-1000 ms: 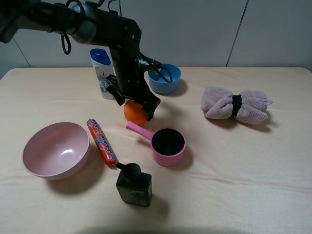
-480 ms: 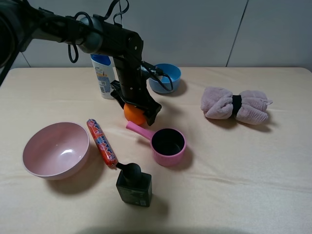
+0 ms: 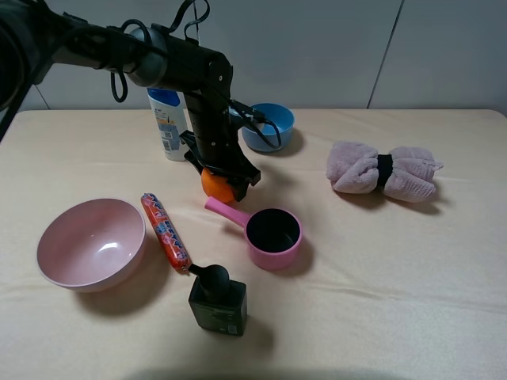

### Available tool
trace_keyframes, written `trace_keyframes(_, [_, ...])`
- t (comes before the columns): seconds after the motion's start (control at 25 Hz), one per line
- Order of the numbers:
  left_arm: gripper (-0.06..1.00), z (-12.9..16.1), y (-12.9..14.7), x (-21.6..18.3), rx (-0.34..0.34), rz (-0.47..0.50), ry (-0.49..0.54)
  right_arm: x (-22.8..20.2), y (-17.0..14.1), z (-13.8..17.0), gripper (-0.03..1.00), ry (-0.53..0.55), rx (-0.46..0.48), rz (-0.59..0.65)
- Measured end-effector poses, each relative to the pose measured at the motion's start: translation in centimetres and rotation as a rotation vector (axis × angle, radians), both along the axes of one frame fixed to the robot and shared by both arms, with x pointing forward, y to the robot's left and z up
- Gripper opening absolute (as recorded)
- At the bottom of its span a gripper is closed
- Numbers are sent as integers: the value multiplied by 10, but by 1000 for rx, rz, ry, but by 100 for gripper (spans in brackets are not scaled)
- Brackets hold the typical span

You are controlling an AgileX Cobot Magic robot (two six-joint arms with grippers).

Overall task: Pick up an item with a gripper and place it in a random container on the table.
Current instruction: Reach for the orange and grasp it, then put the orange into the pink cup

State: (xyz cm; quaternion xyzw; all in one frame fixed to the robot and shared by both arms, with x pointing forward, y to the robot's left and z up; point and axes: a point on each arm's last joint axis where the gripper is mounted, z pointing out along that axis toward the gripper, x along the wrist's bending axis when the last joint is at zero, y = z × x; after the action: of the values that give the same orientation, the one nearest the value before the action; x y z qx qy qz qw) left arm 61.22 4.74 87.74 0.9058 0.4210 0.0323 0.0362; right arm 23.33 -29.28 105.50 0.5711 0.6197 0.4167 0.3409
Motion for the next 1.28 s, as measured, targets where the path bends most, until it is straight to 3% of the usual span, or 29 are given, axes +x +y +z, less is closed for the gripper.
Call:
trace_keyframes(0.88, [73,1,1,-1,10,1,16,0,0,0,69,0,0,0])
trace_keyframes(1.28, [73,49,-10,15,1,4,-2,0,0,0,69,0,0,0])
